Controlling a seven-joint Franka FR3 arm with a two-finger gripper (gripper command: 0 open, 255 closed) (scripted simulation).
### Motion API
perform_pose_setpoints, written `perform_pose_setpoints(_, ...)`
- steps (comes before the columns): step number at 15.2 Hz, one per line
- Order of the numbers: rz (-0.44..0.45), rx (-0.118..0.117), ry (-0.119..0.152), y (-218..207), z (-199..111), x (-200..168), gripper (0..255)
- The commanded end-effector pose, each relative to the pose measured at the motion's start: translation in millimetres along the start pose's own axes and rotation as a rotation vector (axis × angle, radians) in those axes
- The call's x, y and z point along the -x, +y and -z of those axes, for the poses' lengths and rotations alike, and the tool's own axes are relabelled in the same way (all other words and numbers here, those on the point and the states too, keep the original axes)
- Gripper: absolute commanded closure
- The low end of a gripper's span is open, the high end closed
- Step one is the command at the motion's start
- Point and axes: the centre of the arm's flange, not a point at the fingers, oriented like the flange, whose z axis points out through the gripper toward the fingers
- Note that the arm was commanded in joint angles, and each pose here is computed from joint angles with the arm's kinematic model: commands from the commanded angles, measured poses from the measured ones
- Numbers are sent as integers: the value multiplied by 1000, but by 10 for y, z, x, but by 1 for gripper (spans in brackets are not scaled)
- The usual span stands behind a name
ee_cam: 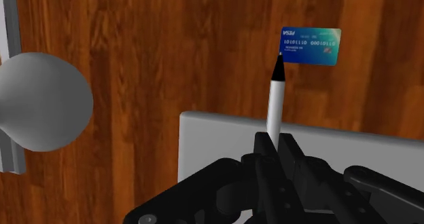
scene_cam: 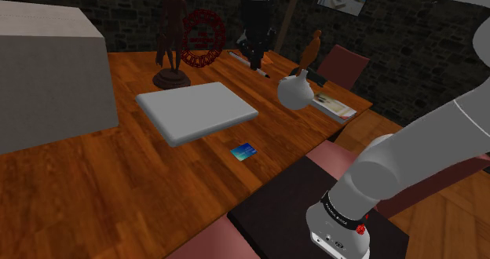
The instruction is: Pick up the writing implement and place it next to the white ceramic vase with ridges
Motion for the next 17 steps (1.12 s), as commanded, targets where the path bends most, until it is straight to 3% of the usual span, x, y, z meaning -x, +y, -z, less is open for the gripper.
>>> perform_pose_setpoints(1,2,-1,0,245,-48,34,255)
perform_pose_setpoints(16,2,-1,0,2142,-588,146,255)
perform_pose_setpoints(17,2,-1,0,2128,-638,143,255)
